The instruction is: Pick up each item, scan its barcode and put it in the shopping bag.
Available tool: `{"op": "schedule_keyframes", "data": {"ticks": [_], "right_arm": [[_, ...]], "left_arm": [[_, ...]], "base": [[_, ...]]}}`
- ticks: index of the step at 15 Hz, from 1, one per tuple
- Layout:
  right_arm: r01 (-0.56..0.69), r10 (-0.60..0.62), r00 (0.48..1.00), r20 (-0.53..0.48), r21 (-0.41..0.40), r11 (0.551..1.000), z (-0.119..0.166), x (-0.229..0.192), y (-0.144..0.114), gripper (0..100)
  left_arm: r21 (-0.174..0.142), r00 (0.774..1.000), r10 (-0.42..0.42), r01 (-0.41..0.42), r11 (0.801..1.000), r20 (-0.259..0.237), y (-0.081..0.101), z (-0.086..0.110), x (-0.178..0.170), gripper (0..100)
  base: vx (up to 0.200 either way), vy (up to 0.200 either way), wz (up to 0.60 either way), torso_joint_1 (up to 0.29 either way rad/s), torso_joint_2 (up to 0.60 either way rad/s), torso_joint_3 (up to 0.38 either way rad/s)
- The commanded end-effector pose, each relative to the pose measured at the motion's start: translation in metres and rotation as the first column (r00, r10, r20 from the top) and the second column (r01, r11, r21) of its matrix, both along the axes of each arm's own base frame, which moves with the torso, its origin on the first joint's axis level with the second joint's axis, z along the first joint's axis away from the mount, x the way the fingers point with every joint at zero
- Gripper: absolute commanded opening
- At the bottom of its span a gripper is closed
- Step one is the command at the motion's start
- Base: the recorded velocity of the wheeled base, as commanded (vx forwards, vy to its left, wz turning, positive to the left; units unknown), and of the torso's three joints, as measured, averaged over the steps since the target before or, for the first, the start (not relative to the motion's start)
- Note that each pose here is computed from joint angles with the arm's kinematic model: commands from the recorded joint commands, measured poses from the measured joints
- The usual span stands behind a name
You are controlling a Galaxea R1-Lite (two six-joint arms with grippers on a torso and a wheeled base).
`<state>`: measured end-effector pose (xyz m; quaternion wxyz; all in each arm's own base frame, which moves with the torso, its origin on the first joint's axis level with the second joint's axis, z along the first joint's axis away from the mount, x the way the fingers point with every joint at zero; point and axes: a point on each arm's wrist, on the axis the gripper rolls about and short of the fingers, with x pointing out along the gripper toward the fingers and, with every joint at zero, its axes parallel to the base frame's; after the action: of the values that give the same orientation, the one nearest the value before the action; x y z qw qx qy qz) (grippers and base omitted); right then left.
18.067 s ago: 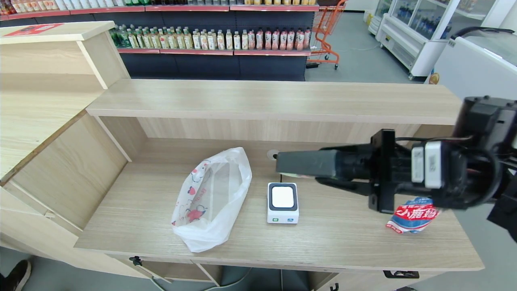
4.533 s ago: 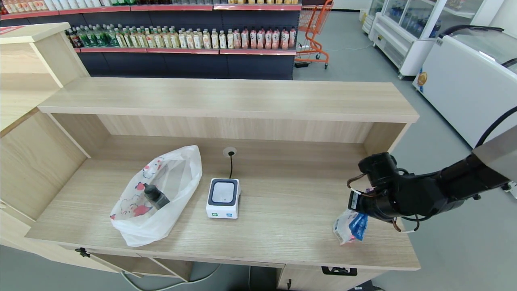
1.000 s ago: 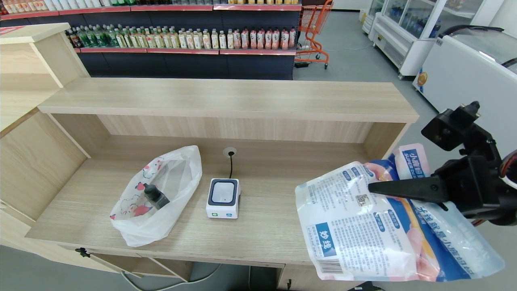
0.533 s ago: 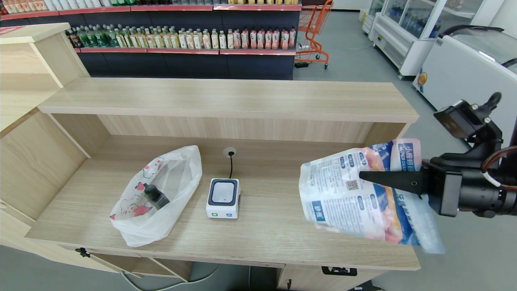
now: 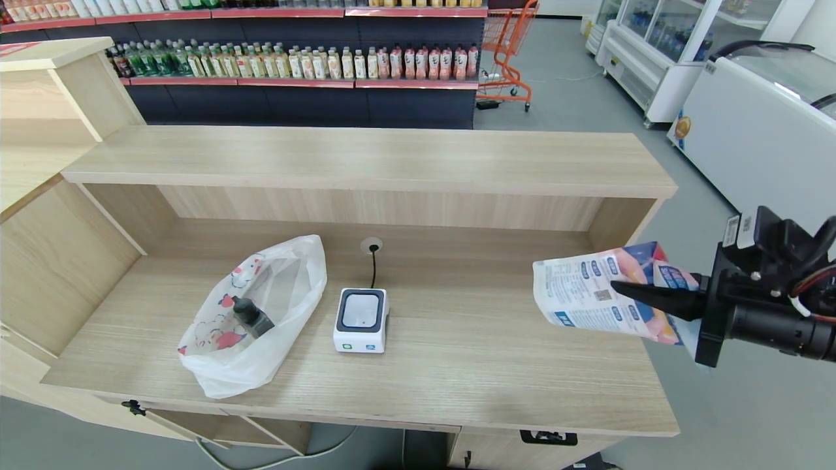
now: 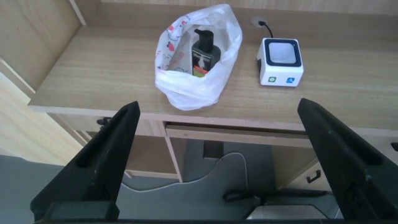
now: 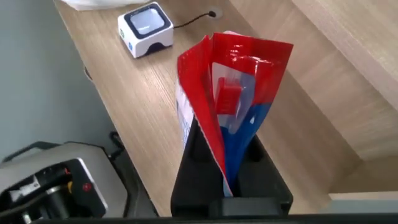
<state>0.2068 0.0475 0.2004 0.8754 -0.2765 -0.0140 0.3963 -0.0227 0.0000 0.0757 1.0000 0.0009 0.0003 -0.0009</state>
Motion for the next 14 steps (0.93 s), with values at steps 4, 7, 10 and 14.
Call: {"op": "schedule_keyframes", "data": {"ticks": [4,7,10,14], "right_arm": [[-0.025,0.03,0.997,0.071,-0.067,0.997,-0.0015,-0.0109,0.0004,0],[-0.021,0.026,0.997,0.078,-0.07,0.997,-0.0008,-0.0126,0.0,0],[-0.02,0.026,0.996,0.085,-0.068,0.997,0.0007,-0.0141,-0.0006,0],[-0.025,0.03,0.996,0.08,-0.063,0.998,0.0006,-0.013,-0.0003,0]], "left_arm": [[0.0,1.0,0.0,0.0,1.0,-0.001,0.0,0.0001,0.0001,100],[0.001,1.0,0.0,0.0,1.0,-0.001,0.0,0.0001,0.0001,100],[0.0,1.0,0.0,0.0,1.0,-0.001,0.0,0.0001,0.0001,100],[-0.011,1.0,0.0,0.0,1.0,0.001,0.0,0.0002,0.0001,100]], "base": [[0.0,0.0,0.0,0.0,0.0,0.0],[0.0,0.0,0.0,0.0,0.0,0.0],[0.0,0.067,0.0,0.001,0.0,0.002],[0.0,0.2,0.0,0.0,0.0,0.002]]}}
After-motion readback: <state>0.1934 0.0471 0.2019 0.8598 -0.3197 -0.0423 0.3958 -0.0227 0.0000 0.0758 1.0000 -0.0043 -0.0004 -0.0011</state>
